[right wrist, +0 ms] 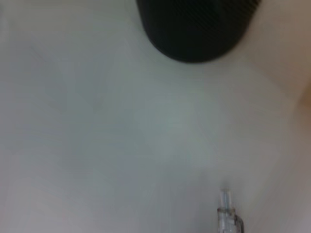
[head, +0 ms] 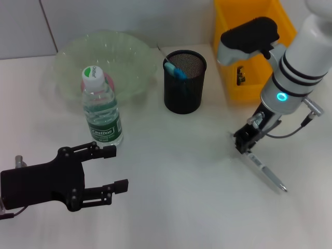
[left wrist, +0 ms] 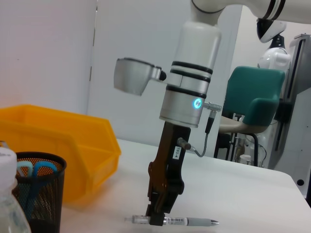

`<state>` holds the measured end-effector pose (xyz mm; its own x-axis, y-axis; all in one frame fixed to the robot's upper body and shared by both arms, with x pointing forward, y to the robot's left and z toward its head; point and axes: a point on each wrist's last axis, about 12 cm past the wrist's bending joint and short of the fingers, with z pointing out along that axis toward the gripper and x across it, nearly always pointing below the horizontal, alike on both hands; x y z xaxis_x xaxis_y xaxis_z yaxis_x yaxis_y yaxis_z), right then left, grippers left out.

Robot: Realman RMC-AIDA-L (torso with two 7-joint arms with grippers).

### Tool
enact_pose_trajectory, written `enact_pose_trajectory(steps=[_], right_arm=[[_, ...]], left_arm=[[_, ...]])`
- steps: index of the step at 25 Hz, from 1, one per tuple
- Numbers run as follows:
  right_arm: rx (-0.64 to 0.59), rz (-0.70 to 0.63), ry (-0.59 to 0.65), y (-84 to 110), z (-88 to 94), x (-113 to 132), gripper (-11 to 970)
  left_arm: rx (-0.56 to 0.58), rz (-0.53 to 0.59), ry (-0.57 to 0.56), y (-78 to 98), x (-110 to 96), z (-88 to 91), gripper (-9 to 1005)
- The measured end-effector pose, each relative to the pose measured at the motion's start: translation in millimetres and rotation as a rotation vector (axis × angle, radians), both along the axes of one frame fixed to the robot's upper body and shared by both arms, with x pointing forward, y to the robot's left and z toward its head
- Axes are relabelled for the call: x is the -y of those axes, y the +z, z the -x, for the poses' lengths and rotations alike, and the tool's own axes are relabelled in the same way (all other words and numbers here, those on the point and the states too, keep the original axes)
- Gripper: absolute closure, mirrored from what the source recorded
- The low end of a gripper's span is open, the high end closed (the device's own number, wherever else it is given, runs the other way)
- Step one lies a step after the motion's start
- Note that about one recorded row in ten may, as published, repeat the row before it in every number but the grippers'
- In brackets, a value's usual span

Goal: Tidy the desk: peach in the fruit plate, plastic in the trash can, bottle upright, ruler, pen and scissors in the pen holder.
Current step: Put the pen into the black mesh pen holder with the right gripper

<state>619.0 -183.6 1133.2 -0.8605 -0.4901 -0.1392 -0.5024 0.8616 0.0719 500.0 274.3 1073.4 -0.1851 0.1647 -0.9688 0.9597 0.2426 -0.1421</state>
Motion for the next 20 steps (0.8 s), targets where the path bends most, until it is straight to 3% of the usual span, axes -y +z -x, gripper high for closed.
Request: enact_pose_trajectory(steps=[9,10,16,19,20], right_arm=[[0.085,-0.143,0.001,33.6,-3.1,6,781],[0.127,-0.184,0.012,46.2,-3.4,7,781],[0.265,-0.299,0.054,79.4,-0.5,17,782],[0.416,-0.406,0.084,106.7,4.0,33,782],[0.416,-0.406,0.084,106.7,4.0,33,782]], left_arm=[[0.000,0.004,0.007,0.9,0,-1.1,208],[0.000,0.005,0.008,1.1,-1,-1.3,208],[-0.003,0.011,0.009,2.1,-1,-1.9,208],[-0.011,0.021,0.021,3.3,-2,-2.6,208],[-0.011,0.021,0.021,3.3,-2,-2.6,208]])
